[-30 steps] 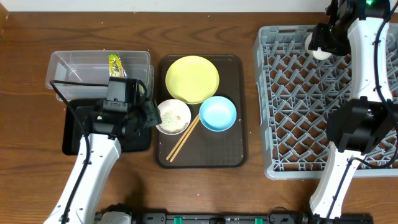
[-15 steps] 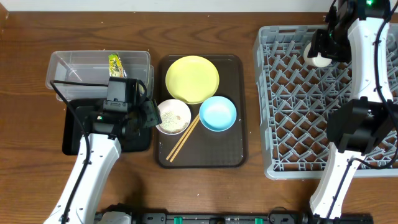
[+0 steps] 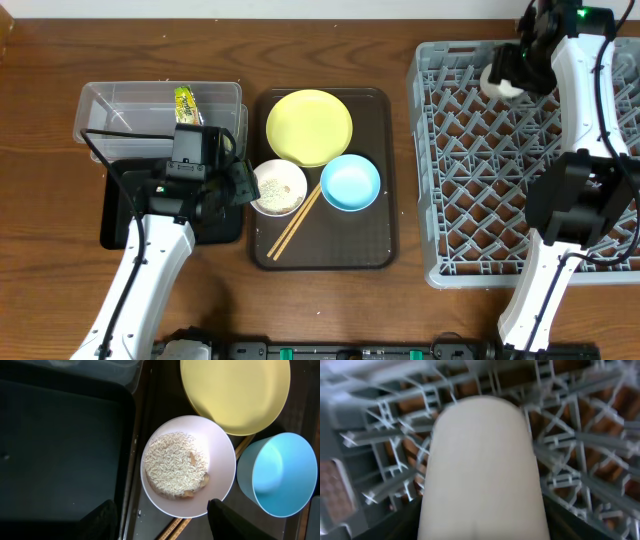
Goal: Sort waste into correct bins and load items into the dishwasher rack
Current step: 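Lower the white cup upright into the rack's far corner and release, then move the right gripper to the blue bowl and grasp its rim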
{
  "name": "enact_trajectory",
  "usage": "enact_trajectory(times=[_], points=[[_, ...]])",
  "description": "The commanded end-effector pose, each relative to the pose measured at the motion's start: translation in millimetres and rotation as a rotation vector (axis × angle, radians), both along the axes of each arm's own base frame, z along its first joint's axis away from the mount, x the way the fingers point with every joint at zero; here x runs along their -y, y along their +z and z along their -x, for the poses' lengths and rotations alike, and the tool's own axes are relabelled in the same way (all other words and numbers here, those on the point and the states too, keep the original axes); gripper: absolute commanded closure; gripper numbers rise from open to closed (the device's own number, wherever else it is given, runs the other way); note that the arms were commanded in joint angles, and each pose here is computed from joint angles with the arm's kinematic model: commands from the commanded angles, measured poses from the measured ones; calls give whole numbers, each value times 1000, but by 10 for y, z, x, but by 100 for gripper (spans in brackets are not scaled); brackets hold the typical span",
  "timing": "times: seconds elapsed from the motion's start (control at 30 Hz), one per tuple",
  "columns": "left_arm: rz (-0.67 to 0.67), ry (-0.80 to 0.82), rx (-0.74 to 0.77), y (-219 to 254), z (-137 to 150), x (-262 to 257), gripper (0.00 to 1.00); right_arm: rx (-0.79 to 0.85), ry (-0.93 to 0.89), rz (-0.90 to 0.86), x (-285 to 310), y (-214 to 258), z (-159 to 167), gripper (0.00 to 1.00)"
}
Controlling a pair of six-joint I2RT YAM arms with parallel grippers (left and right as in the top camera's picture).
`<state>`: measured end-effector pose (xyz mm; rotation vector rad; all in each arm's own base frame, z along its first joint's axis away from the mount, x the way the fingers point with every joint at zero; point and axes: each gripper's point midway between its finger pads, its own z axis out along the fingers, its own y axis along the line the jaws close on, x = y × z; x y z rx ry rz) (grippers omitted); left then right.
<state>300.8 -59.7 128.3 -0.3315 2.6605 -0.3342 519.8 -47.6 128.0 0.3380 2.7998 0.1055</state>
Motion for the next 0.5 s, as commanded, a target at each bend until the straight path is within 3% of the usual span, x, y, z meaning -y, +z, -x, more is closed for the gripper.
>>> enact_trajectory(times=[0.0,0.03,0.1,0.47], points=[[-12,4,13,47,-51,-26,39,94,-13,-19,-16,344,-77,30],[-12,4,13,47,-50,-26,39,111,-14,-18,-12,399,-96,28],[-12,4,13,47,-51,-26,39,137,-12,-16,-14,516,-97,9],[-12,4,13,47,-49,-26,38,113,52,-91,-237,903,286,9]])
